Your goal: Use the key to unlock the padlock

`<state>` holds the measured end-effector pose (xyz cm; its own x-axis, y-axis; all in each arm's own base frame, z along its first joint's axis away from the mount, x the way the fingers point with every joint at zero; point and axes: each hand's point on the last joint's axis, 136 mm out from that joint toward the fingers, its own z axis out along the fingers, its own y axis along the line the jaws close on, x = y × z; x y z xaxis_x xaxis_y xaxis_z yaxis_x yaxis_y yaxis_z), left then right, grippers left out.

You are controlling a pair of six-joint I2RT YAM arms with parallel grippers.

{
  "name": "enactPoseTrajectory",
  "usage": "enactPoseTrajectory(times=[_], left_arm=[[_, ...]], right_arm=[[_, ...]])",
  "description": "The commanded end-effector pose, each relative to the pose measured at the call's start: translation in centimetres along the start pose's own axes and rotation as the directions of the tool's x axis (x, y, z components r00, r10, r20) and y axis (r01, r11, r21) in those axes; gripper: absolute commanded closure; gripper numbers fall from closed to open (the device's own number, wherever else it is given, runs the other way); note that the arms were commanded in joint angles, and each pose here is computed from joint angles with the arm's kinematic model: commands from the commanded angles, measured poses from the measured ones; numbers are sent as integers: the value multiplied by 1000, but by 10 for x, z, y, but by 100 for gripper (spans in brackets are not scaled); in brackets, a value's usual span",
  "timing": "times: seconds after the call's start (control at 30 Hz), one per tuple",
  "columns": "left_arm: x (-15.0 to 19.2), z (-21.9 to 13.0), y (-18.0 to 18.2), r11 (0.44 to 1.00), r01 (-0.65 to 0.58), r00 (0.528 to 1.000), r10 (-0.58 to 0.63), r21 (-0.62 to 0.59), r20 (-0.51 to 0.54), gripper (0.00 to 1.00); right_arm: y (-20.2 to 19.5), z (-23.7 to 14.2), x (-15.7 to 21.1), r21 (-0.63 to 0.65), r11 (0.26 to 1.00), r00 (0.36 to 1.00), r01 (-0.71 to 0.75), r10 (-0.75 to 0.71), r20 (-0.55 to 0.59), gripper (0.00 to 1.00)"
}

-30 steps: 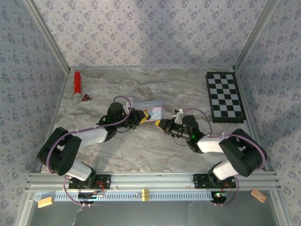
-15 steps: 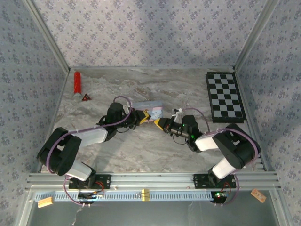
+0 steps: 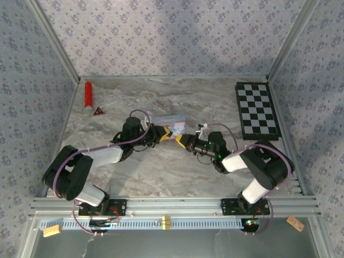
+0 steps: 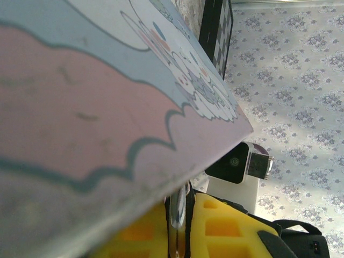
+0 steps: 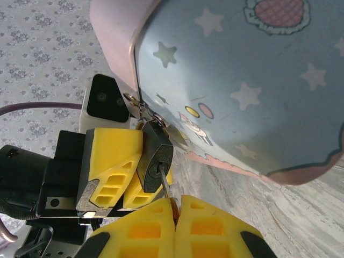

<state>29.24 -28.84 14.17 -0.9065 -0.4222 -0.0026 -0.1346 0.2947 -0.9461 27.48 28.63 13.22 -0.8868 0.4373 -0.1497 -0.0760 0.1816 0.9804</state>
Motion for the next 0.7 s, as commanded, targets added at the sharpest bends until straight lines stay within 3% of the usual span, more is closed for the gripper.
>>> enactPoseTrajectory(times=[0.0,0.67], left_arm=[[2,-8,-33,993,-52,999,53,105,-12,100],[2,-9,-35,991,-57,998,59,123,-8,100]], right_arm=[[12,4,-3,-48,999,1000,8,-7,4,100],[17,10,0,-73,997,1000,-3,2,-9,100]])
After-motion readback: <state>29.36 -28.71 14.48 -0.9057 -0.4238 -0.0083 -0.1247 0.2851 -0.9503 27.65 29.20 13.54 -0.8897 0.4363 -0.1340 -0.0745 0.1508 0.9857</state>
